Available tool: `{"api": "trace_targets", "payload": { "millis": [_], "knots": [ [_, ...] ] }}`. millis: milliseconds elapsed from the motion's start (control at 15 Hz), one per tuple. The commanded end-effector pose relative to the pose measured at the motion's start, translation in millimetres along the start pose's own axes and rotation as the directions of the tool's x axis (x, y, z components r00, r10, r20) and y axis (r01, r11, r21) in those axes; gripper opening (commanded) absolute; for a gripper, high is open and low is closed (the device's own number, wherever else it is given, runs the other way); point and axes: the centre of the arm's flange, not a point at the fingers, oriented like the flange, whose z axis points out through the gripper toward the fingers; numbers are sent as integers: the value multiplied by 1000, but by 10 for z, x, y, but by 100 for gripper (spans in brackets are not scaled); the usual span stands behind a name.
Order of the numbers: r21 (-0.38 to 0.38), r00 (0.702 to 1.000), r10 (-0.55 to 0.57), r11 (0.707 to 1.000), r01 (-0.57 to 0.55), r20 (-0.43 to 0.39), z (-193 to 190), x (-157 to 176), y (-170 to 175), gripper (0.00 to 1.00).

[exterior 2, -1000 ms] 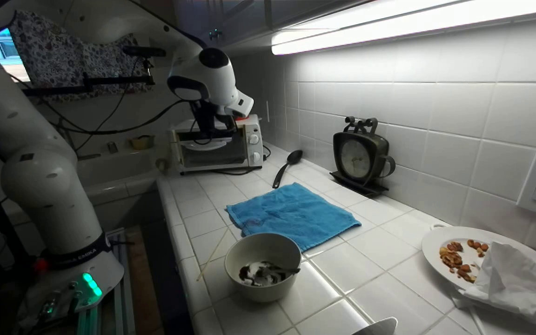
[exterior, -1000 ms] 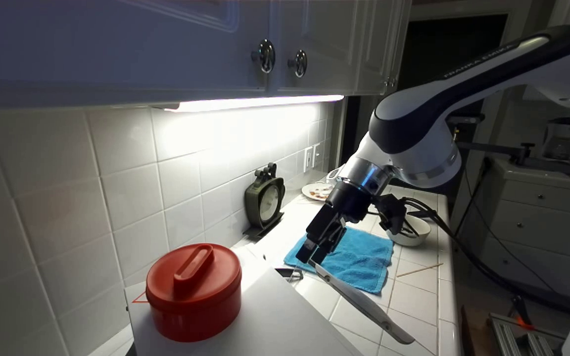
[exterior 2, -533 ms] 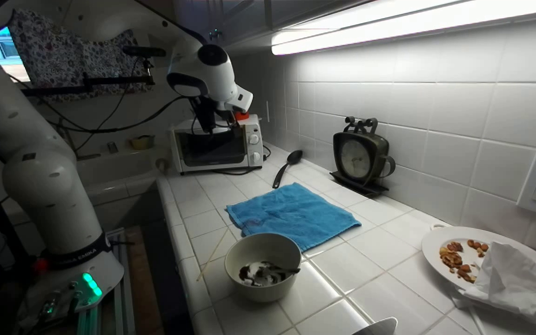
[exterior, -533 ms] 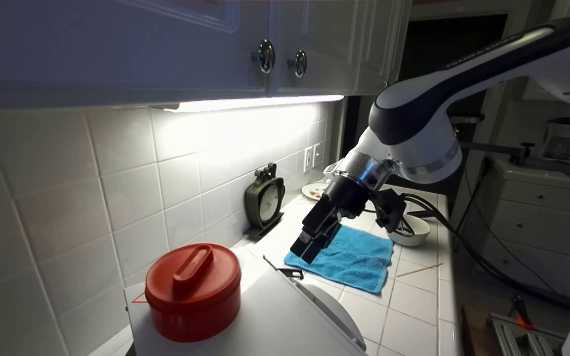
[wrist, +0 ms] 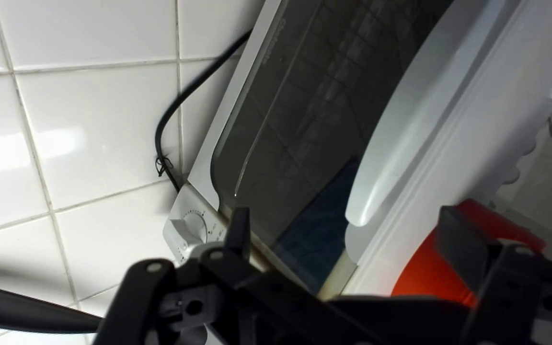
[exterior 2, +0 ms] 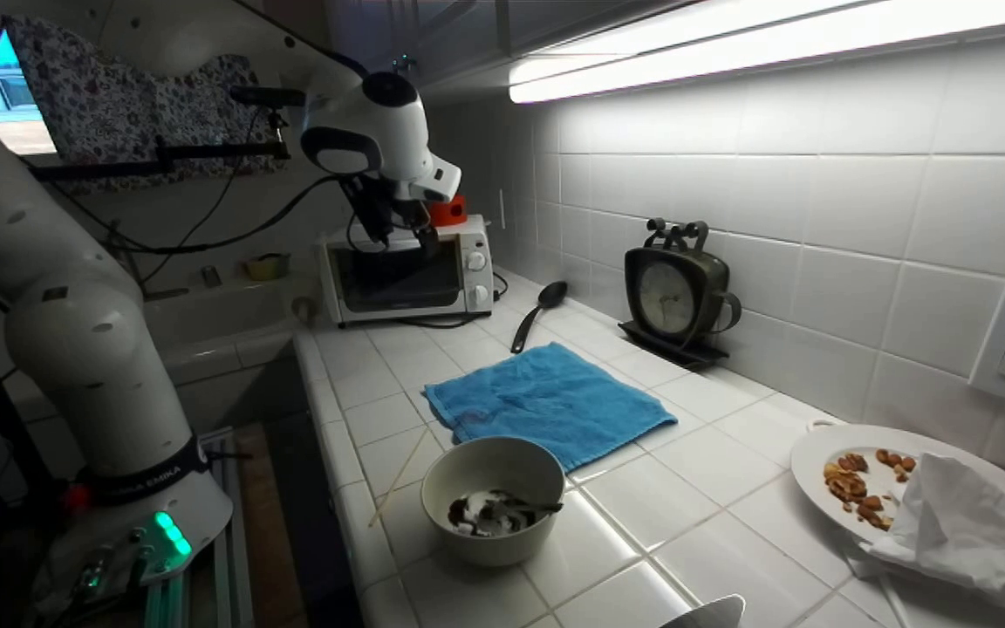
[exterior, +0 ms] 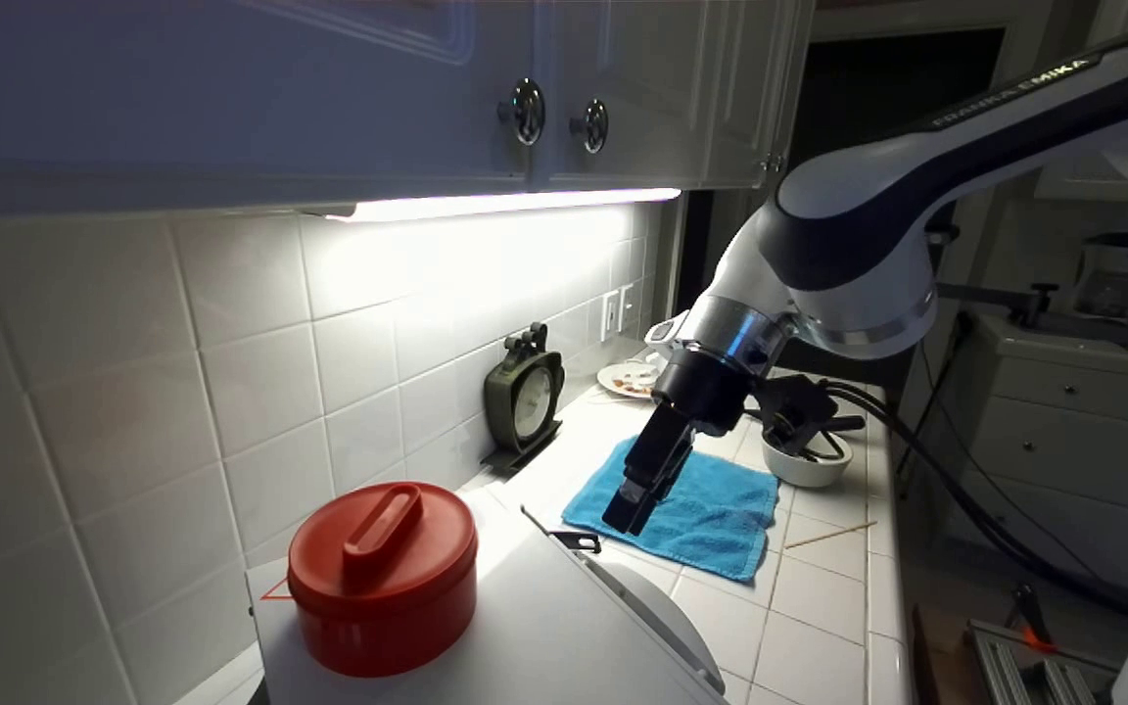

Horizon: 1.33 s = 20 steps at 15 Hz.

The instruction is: Close the door of the oven

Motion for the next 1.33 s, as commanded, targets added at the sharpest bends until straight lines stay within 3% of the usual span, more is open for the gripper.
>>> {"api": "trace_targets", "payload": {
  "millis": [0,267,733,800,1267],
  "knots": [
    [-74,1000,-9,997,7,-15,-182,-391,-283,100],
    [-220,998,-48,975,39,-39,-376,-626,-567,100],
    [-440,988,-144,892,107,-52,-842,-766,-976,100],
    [-391,989,-143,913,113,-49,-659,-667,-884,100],
    [-419,987,-149,901,111,-58,-780,-720,-933,100]
  ]
}}
